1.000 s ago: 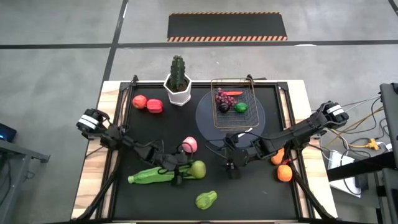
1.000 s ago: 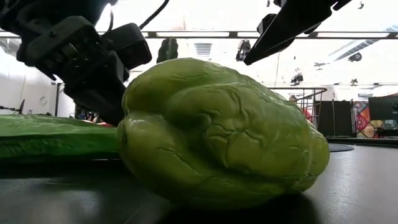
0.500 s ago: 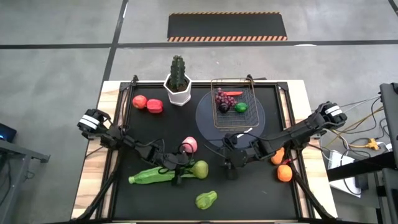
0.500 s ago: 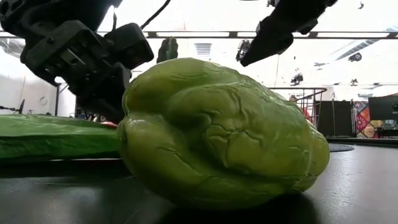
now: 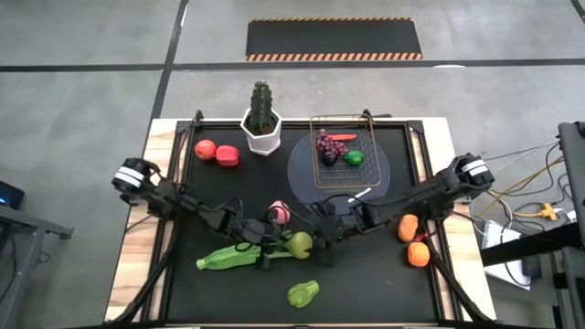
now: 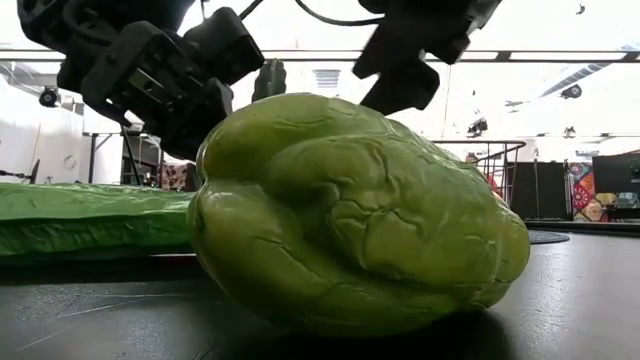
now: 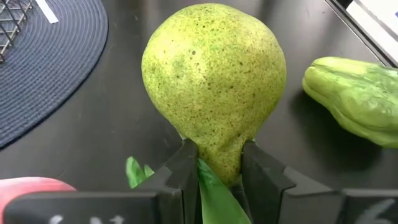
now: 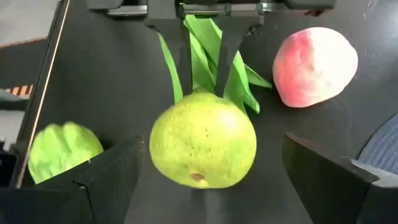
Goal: Build produce basket
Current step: Put the green pear into the gold wire basket
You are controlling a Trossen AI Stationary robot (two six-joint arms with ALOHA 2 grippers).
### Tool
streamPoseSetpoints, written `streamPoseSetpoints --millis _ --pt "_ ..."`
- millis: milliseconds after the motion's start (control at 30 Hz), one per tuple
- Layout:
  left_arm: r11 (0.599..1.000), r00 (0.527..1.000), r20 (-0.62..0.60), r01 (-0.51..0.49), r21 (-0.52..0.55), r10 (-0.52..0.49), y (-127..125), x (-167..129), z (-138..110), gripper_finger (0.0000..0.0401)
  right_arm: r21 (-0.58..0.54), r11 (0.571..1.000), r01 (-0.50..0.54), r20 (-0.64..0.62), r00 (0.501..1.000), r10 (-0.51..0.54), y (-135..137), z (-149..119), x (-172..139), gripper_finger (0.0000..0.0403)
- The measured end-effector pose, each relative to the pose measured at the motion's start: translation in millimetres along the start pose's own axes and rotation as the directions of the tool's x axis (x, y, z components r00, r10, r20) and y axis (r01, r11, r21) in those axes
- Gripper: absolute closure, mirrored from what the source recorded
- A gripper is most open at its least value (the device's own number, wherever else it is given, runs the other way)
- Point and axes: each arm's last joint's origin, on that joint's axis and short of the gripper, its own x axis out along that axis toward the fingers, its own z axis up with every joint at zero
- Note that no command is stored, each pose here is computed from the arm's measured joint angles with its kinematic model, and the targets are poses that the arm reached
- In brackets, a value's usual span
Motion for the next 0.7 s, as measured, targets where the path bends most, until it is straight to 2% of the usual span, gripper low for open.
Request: streamPoseSetpoints --millis 233,467,600,700 --pt "0.999 0.999 0.028 -0.027 0.020 0.026 1 -4 6 0.0318 0.091 0.994 0.060 -0.088 0.995 -0.052 -5 18 9 0.0046" --pt "0.998 0.999 0.032 -0.030 0.054 0.028 0 -4 8 0.0317 0.157 0.988 0.002 -0.188 0.982 0.028 -8 24 23 0.0046" --pt "0.992 0.998 0.038 -0.056 0.110 0.052 0 -4 10 0.0317 0.186 0.981 -0.055 -0.222 0.970 0.097 -9 25 29 0.0046" --pt "0.986 0.998 0.045 -0.060 0.157 0.054 0 -4 13 0.0317 0.190 0.980 -0.059 -0.227 0.969 0.102 -11 26 30 0.0046"
